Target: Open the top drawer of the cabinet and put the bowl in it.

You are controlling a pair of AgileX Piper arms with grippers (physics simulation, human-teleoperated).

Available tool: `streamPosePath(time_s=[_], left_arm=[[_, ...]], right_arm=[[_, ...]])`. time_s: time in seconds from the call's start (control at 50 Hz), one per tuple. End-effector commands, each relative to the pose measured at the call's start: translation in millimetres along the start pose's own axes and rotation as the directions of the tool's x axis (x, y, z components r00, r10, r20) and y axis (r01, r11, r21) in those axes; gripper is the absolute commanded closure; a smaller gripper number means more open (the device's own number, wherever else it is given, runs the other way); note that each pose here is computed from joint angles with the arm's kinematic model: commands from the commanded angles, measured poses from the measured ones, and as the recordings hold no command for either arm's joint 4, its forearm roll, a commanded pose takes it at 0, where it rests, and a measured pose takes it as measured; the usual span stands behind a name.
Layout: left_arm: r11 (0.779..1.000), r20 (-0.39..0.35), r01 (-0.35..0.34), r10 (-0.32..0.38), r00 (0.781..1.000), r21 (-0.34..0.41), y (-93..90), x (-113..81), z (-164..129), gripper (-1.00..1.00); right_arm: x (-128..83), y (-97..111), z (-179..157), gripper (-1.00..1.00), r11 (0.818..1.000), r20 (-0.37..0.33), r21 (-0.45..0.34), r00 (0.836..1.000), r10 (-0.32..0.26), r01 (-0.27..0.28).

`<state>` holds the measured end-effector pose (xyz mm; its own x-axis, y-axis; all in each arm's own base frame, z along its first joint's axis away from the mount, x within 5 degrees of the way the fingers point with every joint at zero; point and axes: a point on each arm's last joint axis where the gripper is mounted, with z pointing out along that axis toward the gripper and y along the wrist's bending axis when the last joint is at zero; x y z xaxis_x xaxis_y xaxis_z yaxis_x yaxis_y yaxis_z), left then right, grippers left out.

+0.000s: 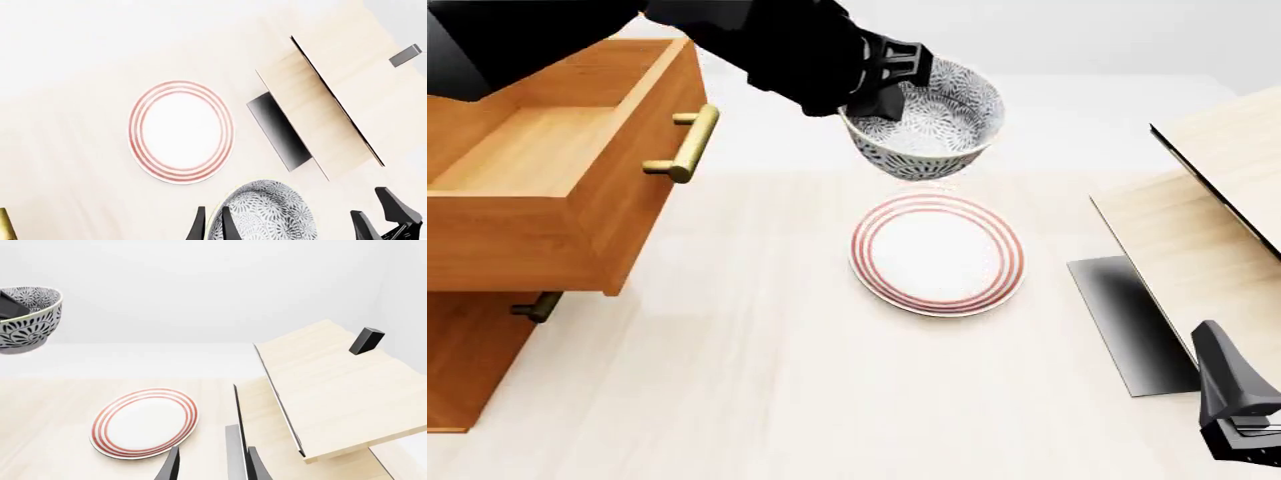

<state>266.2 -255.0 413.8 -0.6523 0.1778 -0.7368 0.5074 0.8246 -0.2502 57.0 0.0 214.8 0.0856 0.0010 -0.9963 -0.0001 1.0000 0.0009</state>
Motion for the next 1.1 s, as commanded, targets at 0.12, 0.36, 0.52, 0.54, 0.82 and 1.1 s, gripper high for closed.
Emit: streamPosePath(time_s=[0.12, 0.36, 0.52, 0.54, 0.82, 1.1], left_arm=[[0.999, 0.055, 0.012, -0.010, 0.998, -0.033, 12.8, -35.0, -26.1, 1.00], [0.997, 0.085, 0.028, -0.023, 0.996, -0.066, 25.9, -53.3, -41.6, 1.00], [0.993, 0.110, 0.055, -0.043, 0.993, -0.102, 43.1, -58.1, -57.4, 1.00], [0.993, 0.111, 0.058, -0.046, 0.993, -0.104, 44.1, -57.7, -58.1, 1.00], [0.982, 0.146, 0.111, -0.090, 0.985, -0.150, 66.3, -57.1, -78.9, 1.00], [0.972, 0.176, 0.154, -0.122, 0.977, -0.179, 79.9, -56.6, -95.4, 1.00]], right_arm=[[0.3, 0.0, -0.2, -1.00, 1.000, 0.000, 0.000, 1.000, 0.000, 0.000], [0.3, 0.0, -0.2, -1.00, 1.000, 0.000, 0.000, 1.000, -0.001, 0.001], [0.3, 0.0, -0.2, -1.00, 1.000, 0.000, 0.000, 1.000, 0.000, 0.000], [0.3, 0.0, -0.2, -1.00, 1.000, 0.000, 0.000, 1.000, -0.001, 0.001], [0.3, 0.0, -0.2, -1.00, 1.000, 0.001, 0.000, 1.000, 0.000, 0.000], [0.3, 0.0, -0.2, -1.00, 1.000, 0.000, 0.000, 1.000, 0.000, 0.000]])
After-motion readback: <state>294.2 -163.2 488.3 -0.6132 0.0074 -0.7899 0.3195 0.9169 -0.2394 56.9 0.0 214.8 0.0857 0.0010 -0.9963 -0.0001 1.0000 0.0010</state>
